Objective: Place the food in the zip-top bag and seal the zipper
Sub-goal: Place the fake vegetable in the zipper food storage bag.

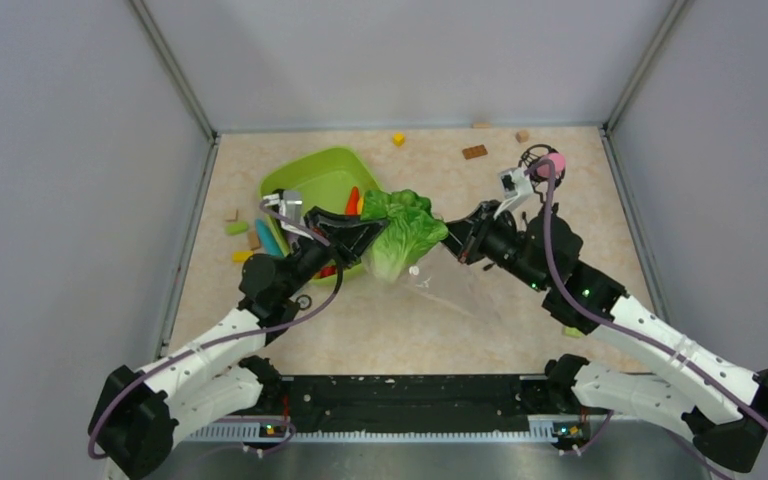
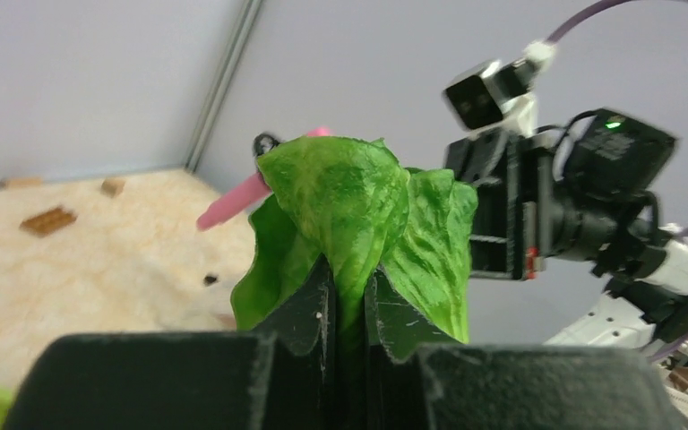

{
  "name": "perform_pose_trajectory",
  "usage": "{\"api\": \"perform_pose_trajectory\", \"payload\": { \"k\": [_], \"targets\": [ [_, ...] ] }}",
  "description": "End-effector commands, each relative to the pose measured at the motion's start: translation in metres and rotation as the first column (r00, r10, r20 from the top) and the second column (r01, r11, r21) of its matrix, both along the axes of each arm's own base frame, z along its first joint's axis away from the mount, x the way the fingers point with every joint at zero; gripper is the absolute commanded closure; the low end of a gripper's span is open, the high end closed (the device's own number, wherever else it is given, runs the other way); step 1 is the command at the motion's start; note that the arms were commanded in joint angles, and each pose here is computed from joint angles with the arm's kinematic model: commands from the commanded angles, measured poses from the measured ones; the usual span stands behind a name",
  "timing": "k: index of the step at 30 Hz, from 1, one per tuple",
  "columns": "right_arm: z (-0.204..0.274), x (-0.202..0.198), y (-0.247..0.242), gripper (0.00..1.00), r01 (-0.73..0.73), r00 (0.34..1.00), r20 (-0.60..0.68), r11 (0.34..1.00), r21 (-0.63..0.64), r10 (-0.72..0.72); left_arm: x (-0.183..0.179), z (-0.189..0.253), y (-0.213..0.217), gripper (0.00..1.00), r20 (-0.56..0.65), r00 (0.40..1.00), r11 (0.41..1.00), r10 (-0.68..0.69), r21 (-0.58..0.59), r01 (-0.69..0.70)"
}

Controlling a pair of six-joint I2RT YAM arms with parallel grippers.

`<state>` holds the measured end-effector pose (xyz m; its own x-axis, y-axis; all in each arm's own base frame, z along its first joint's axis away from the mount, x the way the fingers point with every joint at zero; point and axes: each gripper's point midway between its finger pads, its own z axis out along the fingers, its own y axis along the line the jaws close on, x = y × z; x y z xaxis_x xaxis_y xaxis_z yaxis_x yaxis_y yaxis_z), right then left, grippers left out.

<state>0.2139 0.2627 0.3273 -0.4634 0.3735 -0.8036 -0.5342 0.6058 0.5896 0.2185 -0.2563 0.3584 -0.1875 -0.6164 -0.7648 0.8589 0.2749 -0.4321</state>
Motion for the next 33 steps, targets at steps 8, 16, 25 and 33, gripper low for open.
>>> {"api": "perform_pose_trajectory", "payload": {
  "k": [8,16,25,33],
  "targets": [
    [0.043,-0.001,0.002,1.00,-0.028,0.991,0.132,0.994,0.109,0.013,0.031,-0.109,0.004,1.00,-0.310,0.929,0.898,0.203,0.438,-0.050],
    [0.045,0.002,0.006,1.00,-0.029,0.992,0.123,0.989,0.148,0.011,-0.010,-0.131,-0.019,1.00,-0.252,0.964,0.806,-0.080,0.552,0.211],
    [0.039,0.007,0.008,1.00,-0.014,0.993,0.116,0.988,0.152,-0.004,-0.056,-0.148,-0.029,1.00,-0.169,0.917,0.698,-0.362,0.603,0.387],
    [0.036,0.015,0.021,1.00,-0.039,0.987,0.159,0.992,0.120,0.019,-0.102,-0.148,-0.040,1.00,-0.033,0.843,0.632,-0.538,0.646,0.428]
  ]
}}
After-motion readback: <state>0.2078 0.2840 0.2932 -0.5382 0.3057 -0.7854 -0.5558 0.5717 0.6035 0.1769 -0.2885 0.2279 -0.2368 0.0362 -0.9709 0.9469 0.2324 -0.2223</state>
